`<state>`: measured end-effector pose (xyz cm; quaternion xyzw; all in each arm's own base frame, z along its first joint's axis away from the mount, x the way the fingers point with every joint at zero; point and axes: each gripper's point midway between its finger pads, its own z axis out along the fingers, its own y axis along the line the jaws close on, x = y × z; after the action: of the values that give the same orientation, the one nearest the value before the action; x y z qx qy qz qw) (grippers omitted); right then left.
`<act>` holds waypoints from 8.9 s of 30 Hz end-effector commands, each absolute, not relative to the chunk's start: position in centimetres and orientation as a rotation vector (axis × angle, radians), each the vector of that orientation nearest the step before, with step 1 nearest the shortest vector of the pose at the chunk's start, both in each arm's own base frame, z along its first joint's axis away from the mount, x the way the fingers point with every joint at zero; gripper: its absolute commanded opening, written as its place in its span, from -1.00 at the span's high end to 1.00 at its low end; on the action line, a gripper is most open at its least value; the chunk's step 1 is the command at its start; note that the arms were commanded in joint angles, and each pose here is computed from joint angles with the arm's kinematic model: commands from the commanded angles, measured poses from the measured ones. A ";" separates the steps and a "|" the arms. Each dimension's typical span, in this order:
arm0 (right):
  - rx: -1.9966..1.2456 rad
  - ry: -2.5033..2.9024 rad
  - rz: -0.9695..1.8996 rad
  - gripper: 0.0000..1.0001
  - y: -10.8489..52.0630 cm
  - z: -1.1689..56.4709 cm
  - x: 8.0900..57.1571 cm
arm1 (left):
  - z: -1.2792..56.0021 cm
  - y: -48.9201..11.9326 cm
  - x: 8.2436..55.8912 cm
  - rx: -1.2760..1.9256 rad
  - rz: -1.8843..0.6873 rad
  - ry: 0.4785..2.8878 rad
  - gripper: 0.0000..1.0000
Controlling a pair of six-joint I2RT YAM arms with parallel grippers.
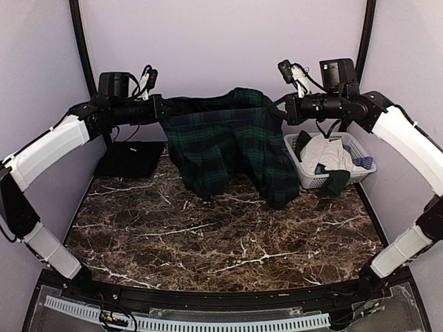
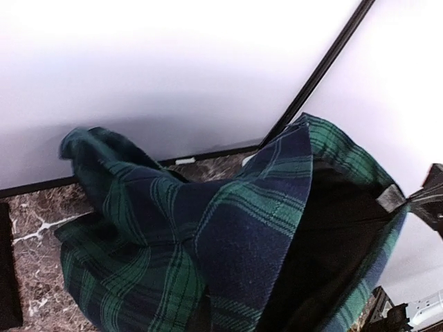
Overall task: Fold and stack the mixed laundry pile
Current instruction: Pick up the crumpled skirt from the center of the board, then flatten out the crumpled skirt at the center of the board.
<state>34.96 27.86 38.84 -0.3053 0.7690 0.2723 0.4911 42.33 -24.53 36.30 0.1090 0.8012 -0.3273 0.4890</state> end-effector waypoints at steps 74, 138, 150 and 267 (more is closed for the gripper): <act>-0.853 2.499 0.490 1.00 29.8 14.1 24.6 | 16.9 -20.3 31.8 0.301 -0.037 2.385 1.00; -0.890 2.235 0.958 -0.24 32.6 22.1 25.1 | 4.4 -38.3 17.7 1.697 -0.261 1.929 0.63; -0.817 2.136 1.038 -0.24 27.6 20.3 19.7 | 16.4 -44.5 17.9 1.542 -0.669 1.625 1.00; -1.078 2.338 0.865 1.00 30.0 10.2 5.9 | 6.5 -41.2 16.1 1.338 -0.413 2.395 0.47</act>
<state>5.59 30.67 9.37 -0.4044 0.8386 0.3077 0.1961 14.03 -41.29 4.68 0.5082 0.8306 -0.1690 0.1526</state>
